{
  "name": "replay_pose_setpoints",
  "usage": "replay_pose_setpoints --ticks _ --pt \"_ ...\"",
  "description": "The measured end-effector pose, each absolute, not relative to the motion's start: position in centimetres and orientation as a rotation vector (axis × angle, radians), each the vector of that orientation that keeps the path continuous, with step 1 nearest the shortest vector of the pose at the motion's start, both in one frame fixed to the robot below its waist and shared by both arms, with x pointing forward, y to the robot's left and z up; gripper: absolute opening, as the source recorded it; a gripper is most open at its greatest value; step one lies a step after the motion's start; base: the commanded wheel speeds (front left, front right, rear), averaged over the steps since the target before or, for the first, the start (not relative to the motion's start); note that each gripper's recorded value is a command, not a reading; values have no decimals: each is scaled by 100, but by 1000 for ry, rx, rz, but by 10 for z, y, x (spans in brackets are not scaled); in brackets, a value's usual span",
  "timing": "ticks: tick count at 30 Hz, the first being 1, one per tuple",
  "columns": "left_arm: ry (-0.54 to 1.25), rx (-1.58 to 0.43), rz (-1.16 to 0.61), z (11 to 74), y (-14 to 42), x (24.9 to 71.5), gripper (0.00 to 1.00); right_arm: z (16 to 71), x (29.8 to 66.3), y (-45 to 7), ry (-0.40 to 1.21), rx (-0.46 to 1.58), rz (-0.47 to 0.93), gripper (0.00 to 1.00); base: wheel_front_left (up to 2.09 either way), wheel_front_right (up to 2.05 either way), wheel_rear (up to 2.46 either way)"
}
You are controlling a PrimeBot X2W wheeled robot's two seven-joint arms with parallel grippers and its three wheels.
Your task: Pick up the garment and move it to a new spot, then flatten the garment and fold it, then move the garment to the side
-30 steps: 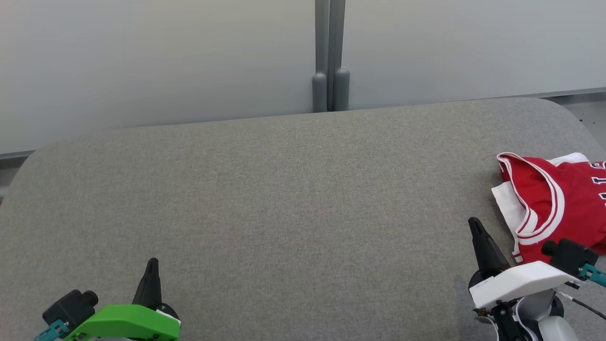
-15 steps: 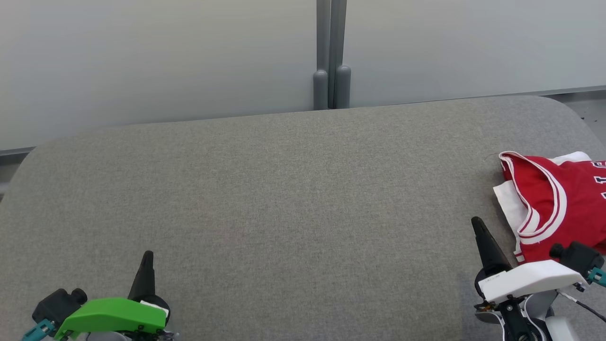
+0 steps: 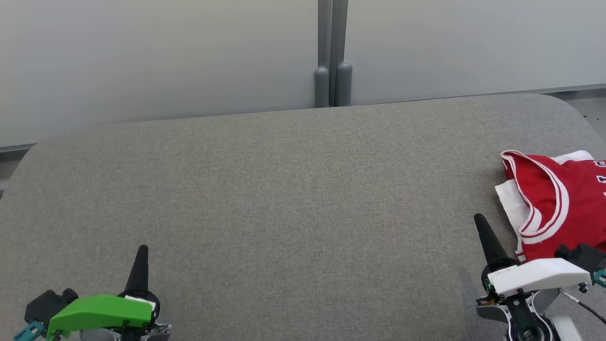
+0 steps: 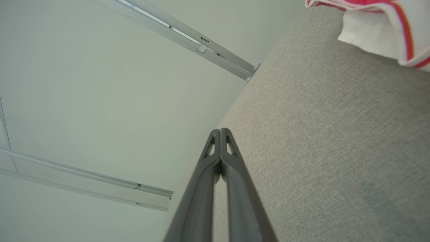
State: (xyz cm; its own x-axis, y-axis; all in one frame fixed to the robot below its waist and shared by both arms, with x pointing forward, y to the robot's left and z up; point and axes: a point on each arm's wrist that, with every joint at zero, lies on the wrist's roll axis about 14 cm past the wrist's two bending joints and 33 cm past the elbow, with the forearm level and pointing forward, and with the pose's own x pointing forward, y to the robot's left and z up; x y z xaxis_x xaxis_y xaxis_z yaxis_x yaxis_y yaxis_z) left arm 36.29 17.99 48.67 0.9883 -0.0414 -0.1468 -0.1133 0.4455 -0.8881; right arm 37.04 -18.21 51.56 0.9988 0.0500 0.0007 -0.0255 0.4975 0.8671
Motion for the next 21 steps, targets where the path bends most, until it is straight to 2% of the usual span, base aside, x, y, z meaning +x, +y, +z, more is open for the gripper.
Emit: replay_pose_setpoints --ticks 21 --pt "108 -1305 43 493 189 368 0 511 375 -186 28 1254 30 0 0 0 0"
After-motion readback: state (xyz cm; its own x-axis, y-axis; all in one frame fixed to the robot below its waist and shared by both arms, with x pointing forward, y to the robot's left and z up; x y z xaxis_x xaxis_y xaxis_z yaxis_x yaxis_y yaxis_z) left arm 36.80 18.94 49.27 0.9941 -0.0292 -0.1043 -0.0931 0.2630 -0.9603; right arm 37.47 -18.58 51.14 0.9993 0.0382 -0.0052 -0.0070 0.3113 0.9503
